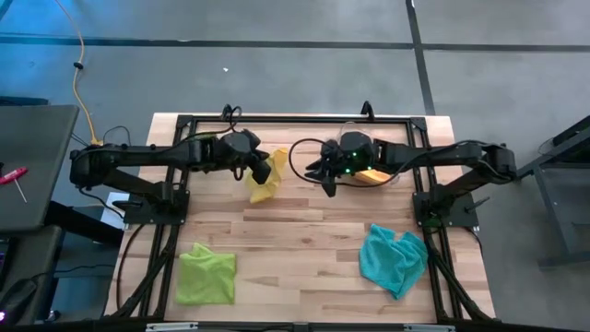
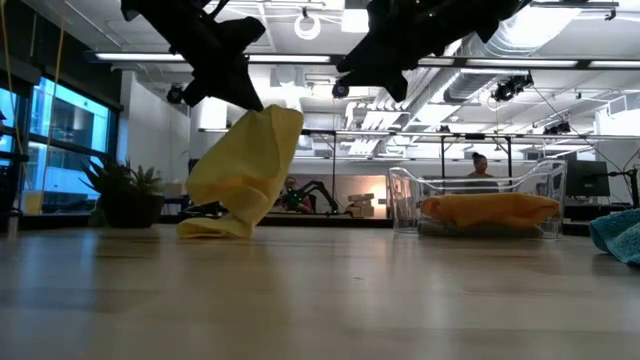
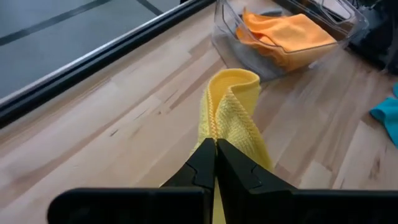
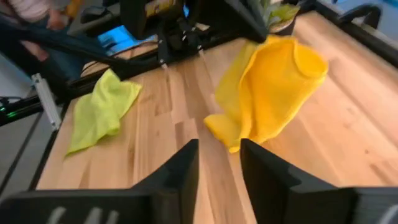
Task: Fold microfiber towels
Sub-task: Fold the yellow microfiber towel
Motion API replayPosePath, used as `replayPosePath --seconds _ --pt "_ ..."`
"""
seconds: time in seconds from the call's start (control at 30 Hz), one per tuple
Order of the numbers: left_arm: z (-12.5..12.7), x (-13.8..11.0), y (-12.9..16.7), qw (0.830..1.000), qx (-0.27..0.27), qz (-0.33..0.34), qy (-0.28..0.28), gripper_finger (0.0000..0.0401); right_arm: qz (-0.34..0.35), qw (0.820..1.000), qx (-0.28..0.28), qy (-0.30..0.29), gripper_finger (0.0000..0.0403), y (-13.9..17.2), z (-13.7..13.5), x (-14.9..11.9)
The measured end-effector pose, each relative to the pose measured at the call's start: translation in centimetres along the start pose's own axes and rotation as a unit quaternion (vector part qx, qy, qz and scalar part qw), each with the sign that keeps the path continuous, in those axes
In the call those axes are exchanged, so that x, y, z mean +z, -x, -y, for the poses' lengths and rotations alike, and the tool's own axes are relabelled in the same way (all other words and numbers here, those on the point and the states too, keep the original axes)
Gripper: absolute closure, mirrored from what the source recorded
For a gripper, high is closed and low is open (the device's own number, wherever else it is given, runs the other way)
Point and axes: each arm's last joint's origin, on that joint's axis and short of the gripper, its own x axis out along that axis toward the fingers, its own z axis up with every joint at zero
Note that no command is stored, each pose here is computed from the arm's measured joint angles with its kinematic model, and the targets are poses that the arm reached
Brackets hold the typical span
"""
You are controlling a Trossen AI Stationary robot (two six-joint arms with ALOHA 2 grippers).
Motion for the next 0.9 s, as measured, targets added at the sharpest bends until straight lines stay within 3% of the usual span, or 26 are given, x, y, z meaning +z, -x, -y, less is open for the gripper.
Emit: replayPosePath --seconds 0.3,0.67,0.8,0.9 --pt "0.0 0.0 0.0 1.0 0.0 0.0 -0.03 0.0401 0.012 1.0 -0.02 0.009 0.0233 0.2 -0.1 0.7" --pt "0.2 -0.6 0.1 0.993 -0.061 -0.045 -0.091 0.0401 0.012 1.0 -0.019 0.009 0.0231 0.2 -0.1 0.7" --pt "0.2 -0.1 0.3 0.995 -0.054 -0.018 -0.084 0.0401 0.01 1.0 -0.017 0.024 0.0231 0.2 -0.3 0.7" --pt "0.3 0.6 0.7 0.996 -0.054 0.018 -0.074 0.0401 -0.012 0.997 -0.007 0.076 0.0231 0.0 -1.1 0.1"
